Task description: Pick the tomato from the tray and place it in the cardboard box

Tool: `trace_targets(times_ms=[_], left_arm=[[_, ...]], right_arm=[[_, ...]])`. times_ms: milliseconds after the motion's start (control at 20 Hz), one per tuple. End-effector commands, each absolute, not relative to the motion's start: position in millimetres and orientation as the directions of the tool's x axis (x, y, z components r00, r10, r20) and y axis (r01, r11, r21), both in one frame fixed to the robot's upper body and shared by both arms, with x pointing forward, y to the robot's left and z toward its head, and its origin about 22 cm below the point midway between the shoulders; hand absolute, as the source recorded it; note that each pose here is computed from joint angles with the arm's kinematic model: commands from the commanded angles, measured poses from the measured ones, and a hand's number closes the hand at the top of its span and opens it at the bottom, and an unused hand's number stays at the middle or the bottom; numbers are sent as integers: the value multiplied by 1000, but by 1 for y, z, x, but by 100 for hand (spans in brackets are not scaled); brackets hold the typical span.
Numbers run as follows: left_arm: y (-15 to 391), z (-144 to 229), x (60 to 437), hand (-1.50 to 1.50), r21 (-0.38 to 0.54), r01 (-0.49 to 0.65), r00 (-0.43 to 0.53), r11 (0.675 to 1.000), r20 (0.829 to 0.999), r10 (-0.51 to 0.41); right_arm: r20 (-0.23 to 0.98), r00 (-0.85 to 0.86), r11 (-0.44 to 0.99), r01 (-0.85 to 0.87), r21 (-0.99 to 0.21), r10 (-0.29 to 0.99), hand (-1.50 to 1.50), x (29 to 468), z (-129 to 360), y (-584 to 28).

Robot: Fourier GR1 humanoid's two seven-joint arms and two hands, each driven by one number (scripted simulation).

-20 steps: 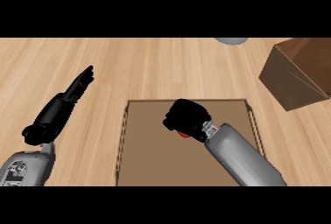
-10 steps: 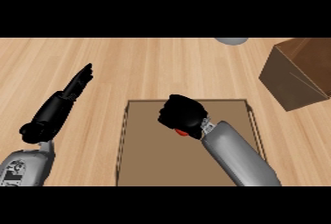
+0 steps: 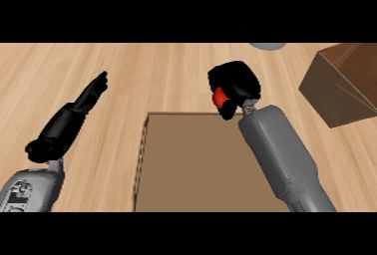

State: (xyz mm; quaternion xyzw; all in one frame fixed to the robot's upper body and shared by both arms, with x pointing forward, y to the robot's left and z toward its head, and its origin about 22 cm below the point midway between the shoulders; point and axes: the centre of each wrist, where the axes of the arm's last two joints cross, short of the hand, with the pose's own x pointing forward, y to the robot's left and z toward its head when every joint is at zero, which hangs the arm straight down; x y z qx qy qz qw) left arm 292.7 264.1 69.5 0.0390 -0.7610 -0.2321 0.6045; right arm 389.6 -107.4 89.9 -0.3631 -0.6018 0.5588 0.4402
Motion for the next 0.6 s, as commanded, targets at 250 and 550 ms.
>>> trace_targets(times_ms=[250,550], left_arm=[[246,69,299,0,401,217,-249,890,905,-346],[269,61,290,0,403,222,-259,888,902,-345]], right_arm=[[172,-131,195,192,-962,976,150,415,182,-84],[398,129,319,401,-859,908,150,422,206,-141]])
